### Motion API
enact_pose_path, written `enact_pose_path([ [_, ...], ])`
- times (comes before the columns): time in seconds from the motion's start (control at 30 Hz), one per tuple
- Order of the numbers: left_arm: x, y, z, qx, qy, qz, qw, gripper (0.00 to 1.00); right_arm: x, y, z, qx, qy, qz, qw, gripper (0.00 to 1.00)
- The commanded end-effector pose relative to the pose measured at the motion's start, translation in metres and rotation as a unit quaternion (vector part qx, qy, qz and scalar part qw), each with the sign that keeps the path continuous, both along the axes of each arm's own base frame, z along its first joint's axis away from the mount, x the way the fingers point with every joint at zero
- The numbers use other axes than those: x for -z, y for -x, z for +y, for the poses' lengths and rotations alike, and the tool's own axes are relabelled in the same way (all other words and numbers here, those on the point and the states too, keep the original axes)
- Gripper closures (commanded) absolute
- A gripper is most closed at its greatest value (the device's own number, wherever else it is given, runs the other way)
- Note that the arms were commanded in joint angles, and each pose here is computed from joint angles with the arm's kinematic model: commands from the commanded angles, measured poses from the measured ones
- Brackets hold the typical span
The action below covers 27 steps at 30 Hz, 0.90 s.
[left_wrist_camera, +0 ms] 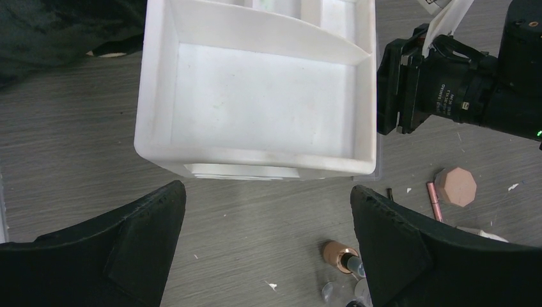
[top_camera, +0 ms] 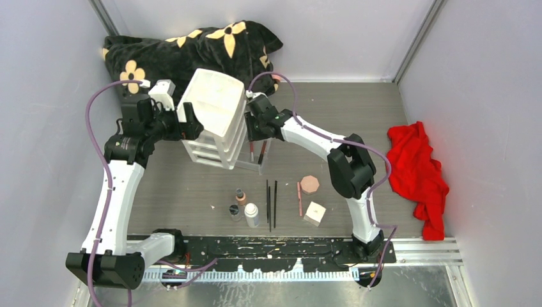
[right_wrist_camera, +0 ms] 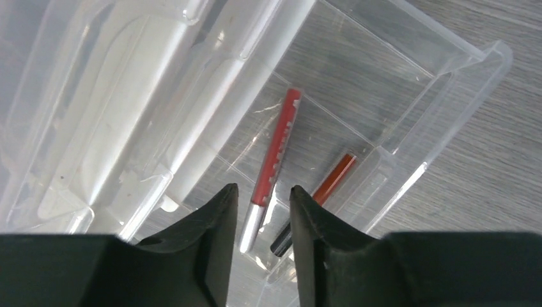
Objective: Organize the makeup
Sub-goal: Place the lipstick in the drawer, then pick up the makeup from the center of the board.
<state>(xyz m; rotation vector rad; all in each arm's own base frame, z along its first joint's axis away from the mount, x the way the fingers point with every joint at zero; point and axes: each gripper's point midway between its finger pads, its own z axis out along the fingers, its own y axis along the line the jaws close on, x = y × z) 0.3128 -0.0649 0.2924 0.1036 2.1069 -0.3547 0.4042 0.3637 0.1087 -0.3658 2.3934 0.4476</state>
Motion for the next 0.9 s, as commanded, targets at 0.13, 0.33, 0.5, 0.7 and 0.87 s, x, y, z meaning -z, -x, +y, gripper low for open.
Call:
enact_pose_path([
  [0.13, -0.013, -0.001, -0.001, 0.007, -0.001, -0.024, 1.0, 0.0, -0.061, 0.017, -0.042, 0.022, 0.016, -0.07, 0.997, 0.48],
  [0.33, -0.016, -0.001, -0.003, 0.012, 0.006, -0.028, 1.0, 0.0, -0.036, 0.059, -0.111, 0.062, 0.091, -0.068, 0.992, 0.49],
  [0.5, -0.012, -0.005, -0.003, 0.009, 0.007, -0.023, 1.0, 0.0, 0.019, 0.113, -0.139, 0.047, 0.106, 0.006, 0.993, 0.65],
  [0.7, -0.008, -0.007, -0.001, 0.003, 0.007, -0.02, 1.0, 0.0, 0.038, 0.161, -0.153, 0.047, 0.099, 0.037, 0.993, 0.84],
  [0.87, -0.005, -0.01, -0.004, 0.004, 0.015, -0.015, 1.0, 0.0, 0.036, 0.186, -0.152, 0.043, 0.108, 0.039, 0.993, 0.81],
])
